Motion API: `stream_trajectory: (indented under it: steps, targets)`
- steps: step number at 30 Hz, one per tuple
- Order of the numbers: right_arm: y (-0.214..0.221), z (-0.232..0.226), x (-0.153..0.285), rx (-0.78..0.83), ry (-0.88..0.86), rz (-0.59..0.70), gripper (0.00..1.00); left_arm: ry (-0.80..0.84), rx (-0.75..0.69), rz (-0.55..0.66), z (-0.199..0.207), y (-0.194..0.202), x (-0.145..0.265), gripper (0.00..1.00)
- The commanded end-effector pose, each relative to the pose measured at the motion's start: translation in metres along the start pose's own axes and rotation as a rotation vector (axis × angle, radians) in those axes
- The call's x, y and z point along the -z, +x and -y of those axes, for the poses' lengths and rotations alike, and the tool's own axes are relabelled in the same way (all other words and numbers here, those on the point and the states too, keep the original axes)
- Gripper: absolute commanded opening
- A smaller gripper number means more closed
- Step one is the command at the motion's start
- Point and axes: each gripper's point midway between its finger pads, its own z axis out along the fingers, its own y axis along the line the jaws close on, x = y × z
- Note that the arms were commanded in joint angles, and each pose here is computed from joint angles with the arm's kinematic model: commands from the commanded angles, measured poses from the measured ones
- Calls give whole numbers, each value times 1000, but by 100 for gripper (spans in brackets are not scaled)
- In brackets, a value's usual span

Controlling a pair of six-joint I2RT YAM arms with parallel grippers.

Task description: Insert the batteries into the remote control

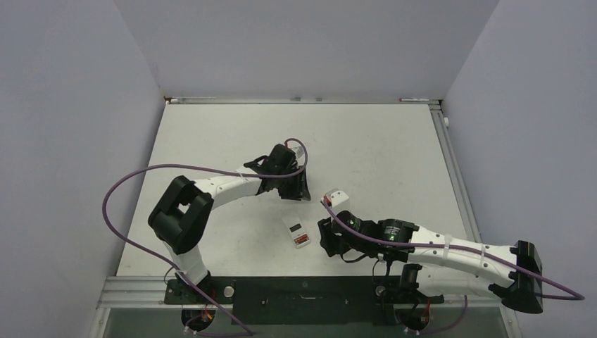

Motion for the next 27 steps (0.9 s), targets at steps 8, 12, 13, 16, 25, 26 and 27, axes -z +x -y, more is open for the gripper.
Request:
stream_trajectory:
  steps: [8, 12, 13, 16, 25, 26, 27]
  targets:
    - [-13, -5, -6, 30, 11, -40, 11, -60, 8, -49, -28, 27, -4, 32]
    - [-17, -7, -9, 55, 14, -69, 11, -90, 15, -80, -39, 40, -5, 30]
    - [-19, -7, -9, 60, 17, -74, 11, -98, 14, -80, -41, 41, -4, 29]
    - [-22, -8, -9, 85, 21, -97, 11, -118, 7, -81, -46, 43, 0, 28]
    - [-33, -6, -14, 230, 33, -177, 10, -74, -1, -4, -27, 22, 22, 36]
    - [-35, -5, -15, 250, 37, -188, 10, -73, 3, 17, -25, 17, 28, 41]
    - [-39, -5, -15, 268, 35, -192, 10, -73, 7, 38, -23, 13, 35, 43]
